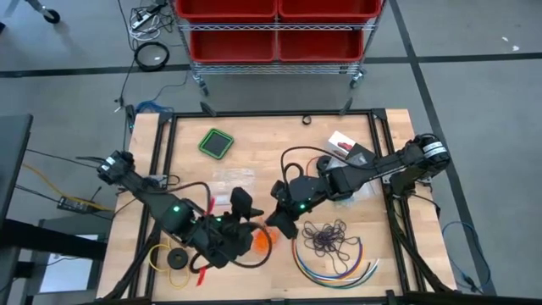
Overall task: Sort rubber bands
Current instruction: Put the orange rubber band into the transparent zip bag
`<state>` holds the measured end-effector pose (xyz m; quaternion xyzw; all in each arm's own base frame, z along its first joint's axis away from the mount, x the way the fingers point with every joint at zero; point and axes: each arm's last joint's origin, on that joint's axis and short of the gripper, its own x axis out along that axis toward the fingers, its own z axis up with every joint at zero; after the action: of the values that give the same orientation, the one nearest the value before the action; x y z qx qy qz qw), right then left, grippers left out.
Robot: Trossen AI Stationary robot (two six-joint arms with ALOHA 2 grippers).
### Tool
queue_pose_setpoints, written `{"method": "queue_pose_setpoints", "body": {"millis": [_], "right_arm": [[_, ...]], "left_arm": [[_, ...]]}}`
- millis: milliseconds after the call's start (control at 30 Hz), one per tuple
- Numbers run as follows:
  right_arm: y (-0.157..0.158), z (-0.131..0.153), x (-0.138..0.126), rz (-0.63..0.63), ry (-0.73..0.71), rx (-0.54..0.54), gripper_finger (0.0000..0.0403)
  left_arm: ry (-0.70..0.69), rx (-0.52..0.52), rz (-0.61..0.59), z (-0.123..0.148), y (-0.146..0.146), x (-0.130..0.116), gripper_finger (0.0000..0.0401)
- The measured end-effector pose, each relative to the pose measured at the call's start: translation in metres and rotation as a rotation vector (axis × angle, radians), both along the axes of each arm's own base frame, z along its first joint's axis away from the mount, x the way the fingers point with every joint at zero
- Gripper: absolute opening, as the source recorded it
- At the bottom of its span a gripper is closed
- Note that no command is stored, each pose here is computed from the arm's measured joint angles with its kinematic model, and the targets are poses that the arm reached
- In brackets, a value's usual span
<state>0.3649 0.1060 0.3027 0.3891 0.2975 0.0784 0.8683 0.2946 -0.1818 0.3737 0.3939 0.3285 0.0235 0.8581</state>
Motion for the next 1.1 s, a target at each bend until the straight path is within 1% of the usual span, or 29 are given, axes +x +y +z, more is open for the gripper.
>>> {"method": "queue_pose_setpoints", "body": {"millis": [100,300,467,600,733,900,1033,1100], "right_arm": [[0.000,0.000,0.000,0.001,0.000,-0.005,0.0004],[0.000,0.000,0.000,0.004,-0.003,-0.008,0.0004],[0.000,0.000,0.000,0.004,-0.006,-0.012,0.0004],[0.001,0.000,-0.001,0.028,0.000,-0.010,0.0004],[0.000,-0.004,-0.003,0.046,0.041,-0.024,0.0004],[0.000,-0.007,-0.005,0.053,0.079,-0.041,0.0004],[0.000,-0.008,-0.006,0.056,0.088,-0.049,0.0004],[-0.001,-0.009,-0.006,0.056,0.099,-0.059,0.0004]], "left_arm": [[-0.002,-0.024,0.019,0.012,0.003,-0.004,0.0198],[0.046,-0.089,0.098,0.015,0.009,-0.015,0.0198],[0.120,-0.099,0.195,0.009,0.018,-0.026,0.0198],[0.172,-0.147,0.233,-0.003,0.018,-0.029,0.0198],[0.215,-0.172,0.217,-0.032,0.008,-0.028,0.0198],[0.228,-0.241,0.141,-0.095,-0.003,-0.018,0.0198],[0.154,-0.404,0.062,-0.148,-0.004,-0.011,0.0198],[0.100,-0.471,0.047,-0.171,0.002,-0.010,0.0198]]}}
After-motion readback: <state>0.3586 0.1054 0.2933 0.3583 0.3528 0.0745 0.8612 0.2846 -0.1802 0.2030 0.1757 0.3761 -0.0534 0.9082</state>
